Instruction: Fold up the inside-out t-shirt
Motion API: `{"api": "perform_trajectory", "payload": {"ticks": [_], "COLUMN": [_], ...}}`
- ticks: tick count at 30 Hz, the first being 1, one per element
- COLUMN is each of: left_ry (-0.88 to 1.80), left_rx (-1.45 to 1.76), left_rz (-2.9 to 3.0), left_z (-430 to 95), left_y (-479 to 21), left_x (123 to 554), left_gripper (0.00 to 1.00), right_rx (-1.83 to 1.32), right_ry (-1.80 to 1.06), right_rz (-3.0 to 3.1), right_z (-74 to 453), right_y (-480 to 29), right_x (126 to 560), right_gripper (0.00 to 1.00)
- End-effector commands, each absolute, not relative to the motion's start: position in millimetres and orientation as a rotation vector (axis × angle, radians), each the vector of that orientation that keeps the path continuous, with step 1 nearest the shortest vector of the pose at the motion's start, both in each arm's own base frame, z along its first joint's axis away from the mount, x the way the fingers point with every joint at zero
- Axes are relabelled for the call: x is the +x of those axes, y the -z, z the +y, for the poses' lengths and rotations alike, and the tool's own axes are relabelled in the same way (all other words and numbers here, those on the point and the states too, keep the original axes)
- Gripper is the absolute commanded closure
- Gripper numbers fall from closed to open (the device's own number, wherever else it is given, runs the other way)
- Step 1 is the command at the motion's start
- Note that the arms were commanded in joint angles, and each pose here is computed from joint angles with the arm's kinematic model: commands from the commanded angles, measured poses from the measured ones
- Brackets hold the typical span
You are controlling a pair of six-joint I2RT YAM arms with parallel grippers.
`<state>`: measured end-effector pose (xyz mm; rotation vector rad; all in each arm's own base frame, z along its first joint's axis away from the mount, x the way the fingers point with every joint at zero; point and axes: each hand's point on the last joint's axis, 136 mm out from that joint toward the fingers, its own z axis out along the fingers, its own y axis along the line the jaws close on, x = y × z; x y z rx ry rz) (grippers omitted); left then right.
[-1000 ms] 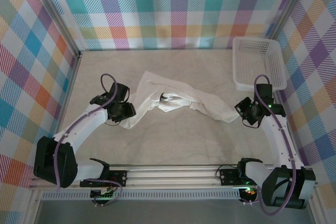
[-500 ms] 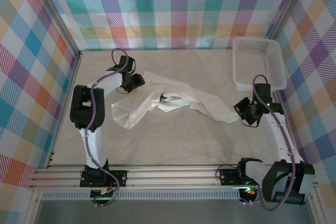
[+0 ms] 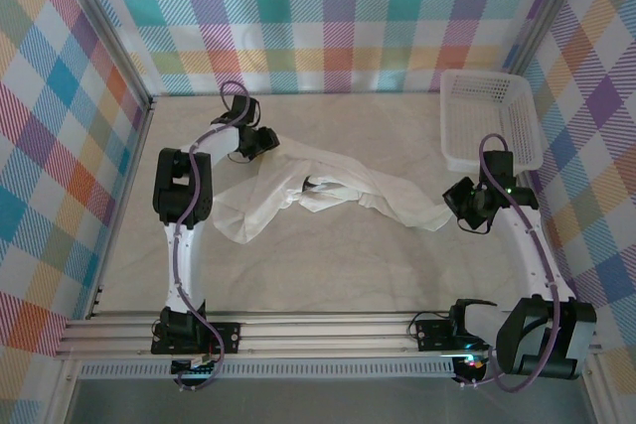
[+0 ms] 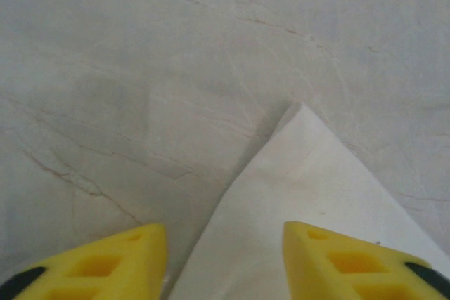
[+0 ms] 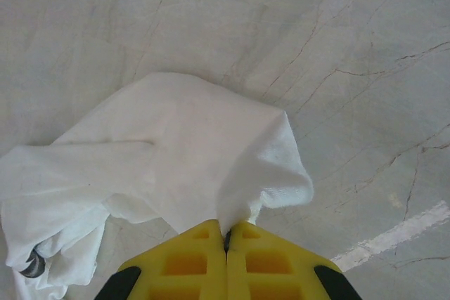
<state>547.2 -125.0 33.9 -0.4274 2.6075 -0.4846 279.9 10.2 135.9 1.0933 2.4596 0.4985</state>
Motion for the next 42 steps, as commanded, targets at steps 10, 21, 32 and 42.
{"api": "perform_trajectory", "payload": {"ticks": [10,21,32,42], "left_ry": [0.613,0.586,0.622,0.712], "left_rx": [-0.32,-0.346,-0.307,-0.298], "left_rz": [2.559,2.342,2.304,2.305], "left_z": [-134.3,-97.2,-92.1,-99.7], "left_y": [-76.5,-226.7,-276.7,-281.3], "left_x": [533.8,520.7,475.1,445.4], "left_gripper": [1.0,1.0,1.0,1.0], "right_rx": [1.072,0.945,0.882,0.865], "right_ry": [-0.552,-0.622,-0.666,-0.577], "right_rz": [2.422,2.242,2.154,2.129], "right_z": [12.6,12.3,14.3,3.8], "right_y": [-150.6,-243.3,-285.2,-296.5], "right_x": [289.9,316.7,327.6,320.2], "right_gripper": [1.0,1.0,1.0,1.0]}}
